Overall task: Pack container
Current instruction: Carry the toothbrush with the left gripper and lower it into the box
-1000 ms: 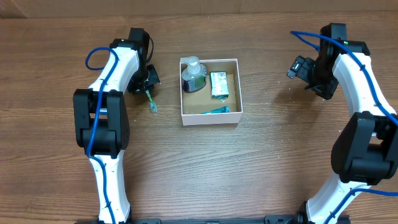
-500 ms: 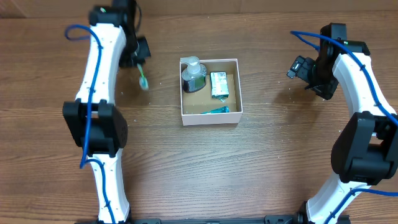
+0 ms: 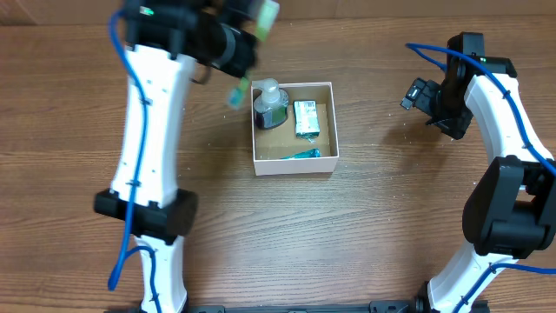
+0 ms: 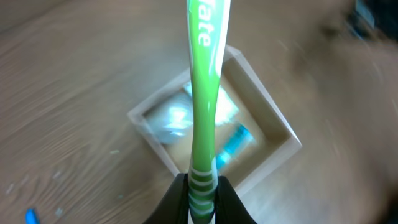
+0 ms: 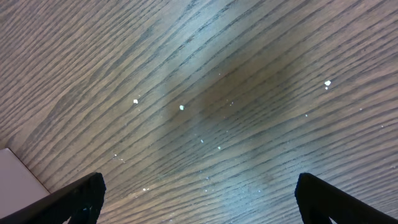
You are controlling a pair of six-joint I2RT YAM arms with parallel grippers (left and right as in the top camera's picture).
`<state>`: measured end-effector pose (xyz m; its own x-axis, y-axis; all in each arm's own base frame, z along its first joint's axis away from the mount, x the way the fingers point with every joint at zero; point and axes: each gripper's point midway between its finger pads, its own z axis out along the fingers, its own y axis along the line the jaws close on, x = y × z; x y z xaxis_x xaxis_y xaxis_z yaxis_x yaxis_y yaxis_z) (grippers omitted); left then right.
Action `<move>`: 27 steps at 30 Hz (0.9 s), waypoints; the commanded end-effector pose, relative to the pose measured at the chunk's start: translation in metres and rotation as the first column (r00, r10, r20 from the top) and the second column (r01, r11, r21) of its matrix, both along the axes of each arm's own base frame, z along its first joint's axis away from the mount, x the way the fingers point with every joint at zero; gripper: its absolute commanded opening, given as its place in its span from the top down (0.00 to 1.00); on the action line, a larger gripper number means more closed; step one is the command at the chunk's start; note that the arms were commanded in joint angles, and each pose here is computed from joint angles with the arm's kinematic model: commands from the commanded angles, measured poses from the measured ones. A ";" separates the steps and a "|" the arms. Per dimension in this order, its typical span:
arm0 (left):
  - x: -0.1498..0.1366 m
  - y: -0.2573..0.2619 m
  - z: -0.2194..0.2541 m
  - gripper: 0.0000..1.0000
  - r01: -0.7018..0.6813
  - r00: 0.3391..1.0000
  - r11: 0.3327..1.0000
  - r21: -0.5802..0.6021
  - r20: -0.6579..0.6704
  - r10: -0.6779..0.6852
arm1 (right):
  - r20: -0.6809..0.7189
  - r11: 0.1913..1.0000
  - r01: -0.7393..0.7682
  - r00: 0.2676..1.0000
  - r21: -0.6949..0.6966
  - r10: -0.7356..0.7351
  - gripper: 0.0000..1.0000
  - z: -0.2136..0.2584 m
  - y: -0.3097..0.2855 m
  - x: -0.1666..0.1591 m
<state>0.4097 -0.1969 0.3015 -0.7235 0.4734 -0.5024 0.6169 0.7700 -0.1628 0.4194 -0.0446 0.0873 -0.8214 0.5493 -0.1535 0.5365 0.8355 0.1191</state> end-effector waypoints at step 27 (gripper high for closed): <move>-0.042 -0.055 -0.160 0.95 0.601 0.799 0.746 0.287 -0.184 -0.573 | 0.009 1.000 0.003 1.000 -0.006 -0.003 0.00 0.002 0.000 0.001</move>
